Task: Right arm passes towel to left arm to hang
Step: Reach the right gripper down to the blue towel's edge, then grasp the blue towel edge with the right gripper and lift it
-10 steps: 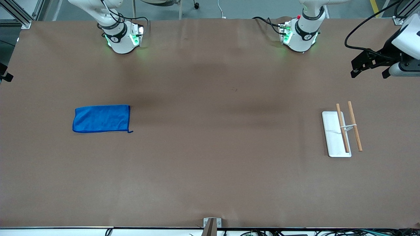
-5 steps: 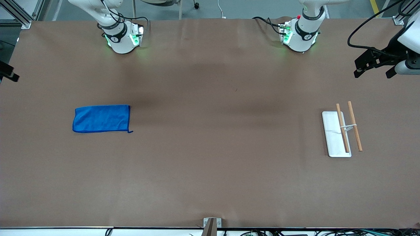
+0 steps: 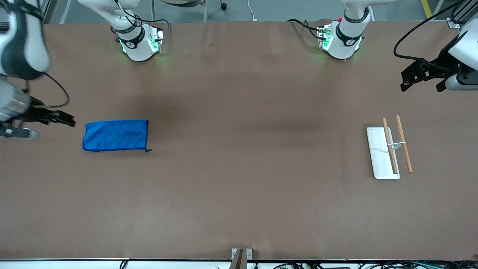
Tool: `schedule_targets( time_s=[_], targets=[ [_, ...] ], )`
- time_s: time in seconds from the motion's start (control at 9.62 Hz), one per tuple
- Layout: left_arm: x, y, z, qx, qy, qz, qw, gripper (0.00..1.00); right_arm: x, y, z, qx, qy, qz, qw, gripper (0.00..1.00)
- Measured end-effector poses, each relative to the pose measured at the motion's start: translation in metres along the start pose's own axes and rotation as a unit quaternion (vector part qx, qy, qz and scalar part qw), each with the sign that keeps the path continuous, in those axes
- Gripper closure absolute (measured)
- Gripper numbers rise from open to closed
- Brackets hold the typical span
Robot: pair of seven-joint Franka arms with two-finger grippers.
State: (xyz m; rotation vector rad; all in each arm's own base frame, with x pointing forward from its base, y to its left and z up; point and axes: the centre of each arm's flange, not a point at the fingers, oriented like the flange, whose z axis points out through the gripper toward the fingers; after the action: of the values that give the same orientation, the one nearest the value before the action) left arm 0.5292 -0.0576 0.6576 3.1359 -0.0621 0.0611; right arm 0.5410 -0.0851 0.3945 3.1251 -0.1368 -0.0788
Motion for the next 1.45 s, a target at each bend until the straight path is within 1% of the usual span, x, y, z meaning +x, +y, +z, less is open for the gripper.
schedule_targets(
  time_s=[0.21, 0.31, 0.42, 0.52, 0.73, 0.94, 1.14, 1.25, 1.45],
  targets=[
    [0.000, 0.002, 0.000, 0.000, 0.000, 0.002, 1.000, 0.00, -0.018, -0.005, 0.084, -0.001, 0.014, -0.008, 1.000, 0.00],
    [0.000, 0.003, 0.000, 0.000, 0.000, 0.003, 1.000, 0.00, -0.024, -0.007, 0.117, -0.003, 0.028, -0.012, 1.000, 0.00],
    [0.000, 0.003, 0.000, 0.000, 0.000, 0.003, 1.000, 0.00, -0.032, -0.009, 0.146, -0.004, 0.037, -0.015, 0.999, 0.00],
    [0.001, 0.003, 0.001, 0.000, -0.001, 0.003, 1.000, 0.00, -0.039, -0.011, 0.169, -0.005, 0.036, -0.019, 0.999, 0.02],
    [0.002, 0.002, 0.003, 0.000, -0.003, 0.002, 1.000, 0.00, -0.044, -0.012, 0.195, -0.006, 0.036, -0.036, 0.999, 0.09],
    [0.002, 0.003, 0.003, 0.000, -0.003, 0.003, 1.000, 0.00, -0.049, -0.011, 0.216, -0.009, 0.041, -0.057, 0.997, 0.11],
    [0.002, 0.003, 0.003, 0.000, -0.003, 0.003, 1.000, 0.00, -0.053, -0.011, 0.226, -0.009, 0.036, -0.061, 0.997, 0.15],
    [0.002, 0.003, 0.003, 0.000, -0.003, 0.003, 1.000, 0.00, -0.053, -0.011, 0.227, -0.009, 0.035, -0.062, 0.997, 0.20],
    [0.002, 0.003, 0.003, 0.000, -0.003, 0.004, 1.000, 0.00, -0.053, -0.011, 0.227, -0.009, 0.036, -0.062, 0.997, 0.33]
  ],
)
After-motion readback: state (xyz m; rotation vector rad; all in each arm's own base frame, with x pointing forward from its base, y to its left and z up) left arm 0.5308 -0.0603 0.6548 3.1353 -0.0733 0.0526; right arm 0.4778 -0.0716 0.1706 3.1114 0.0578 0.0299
